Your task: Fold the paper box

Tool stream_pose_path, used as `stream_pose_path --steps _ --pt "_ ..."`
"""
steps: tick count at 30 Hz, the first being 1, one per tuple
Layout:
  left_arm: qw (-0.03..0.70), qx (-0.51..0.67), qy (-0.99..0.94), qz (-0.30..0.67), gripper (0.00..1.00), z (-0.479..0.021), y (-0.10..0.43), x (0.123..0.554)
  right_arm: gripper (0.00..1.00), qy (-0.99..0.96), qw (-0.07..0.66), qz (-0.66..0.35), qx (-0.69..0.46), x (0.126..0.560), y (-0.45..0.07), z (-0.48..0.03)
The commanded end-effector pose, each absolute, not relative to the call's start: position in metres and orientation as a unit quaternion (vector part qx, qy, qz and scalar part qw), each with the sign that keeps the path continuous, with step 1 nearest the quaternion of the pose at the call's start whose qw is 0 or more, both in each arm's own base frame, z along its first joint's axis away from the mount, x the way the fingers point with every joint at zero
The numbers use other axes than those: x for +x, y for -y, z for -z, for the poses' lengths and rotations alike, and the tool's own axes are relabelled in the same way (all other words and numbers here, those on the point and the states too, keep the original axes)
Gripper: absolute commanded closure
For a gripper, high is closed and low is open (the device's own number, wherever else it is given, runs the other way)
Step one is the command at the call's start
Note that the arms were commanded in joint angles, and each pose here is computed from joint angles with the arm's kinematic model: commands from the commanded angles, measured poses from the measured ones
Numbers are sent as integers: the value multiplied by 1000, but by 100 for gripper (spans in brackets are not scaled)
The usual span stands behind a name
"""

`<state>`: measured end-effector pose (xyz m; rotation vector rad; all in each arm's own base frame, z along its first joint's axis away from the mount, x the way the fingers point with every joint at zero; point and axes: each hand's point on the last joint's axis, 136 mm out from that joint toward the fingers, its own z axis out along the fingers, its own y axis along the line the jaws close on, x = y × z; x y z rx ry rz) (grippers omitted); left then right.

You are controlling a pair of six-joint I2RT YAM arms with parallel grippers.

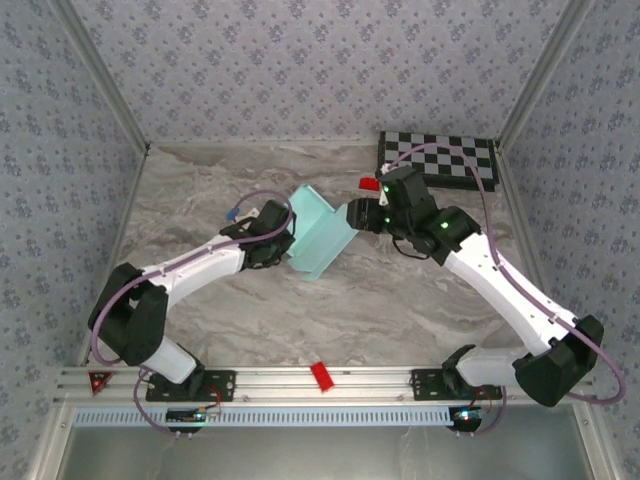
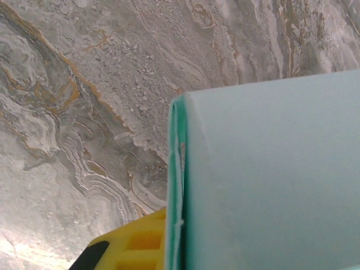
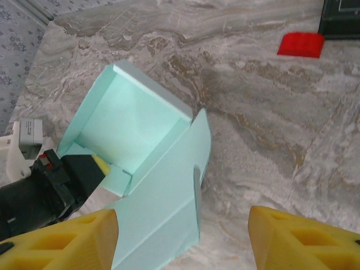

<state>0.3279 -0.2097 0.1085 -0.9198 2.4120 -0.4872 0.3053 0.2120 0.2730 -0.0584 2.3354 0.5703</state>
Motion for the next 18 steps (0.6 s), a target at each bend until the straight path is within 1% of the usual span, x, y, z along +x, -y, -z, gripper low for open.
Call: stream_pose_path --steps 1,6,9,18 --pt "248 -402 -867 156 100 -107 202 325 38 -922 302 -243 25 286 -210 -256" --pt "244 -433 -856 144 100 -105 199 323 40 -920 284 -263 65 276 -220 -236" --pt "243 -446 -851 137 100 -104 197 321 43 -911 284 -285 88 276 -227 -229" --pt "240 -452 -848 138 100 -104 200 321 47 -909 264 -311 87 277 -247 -212"
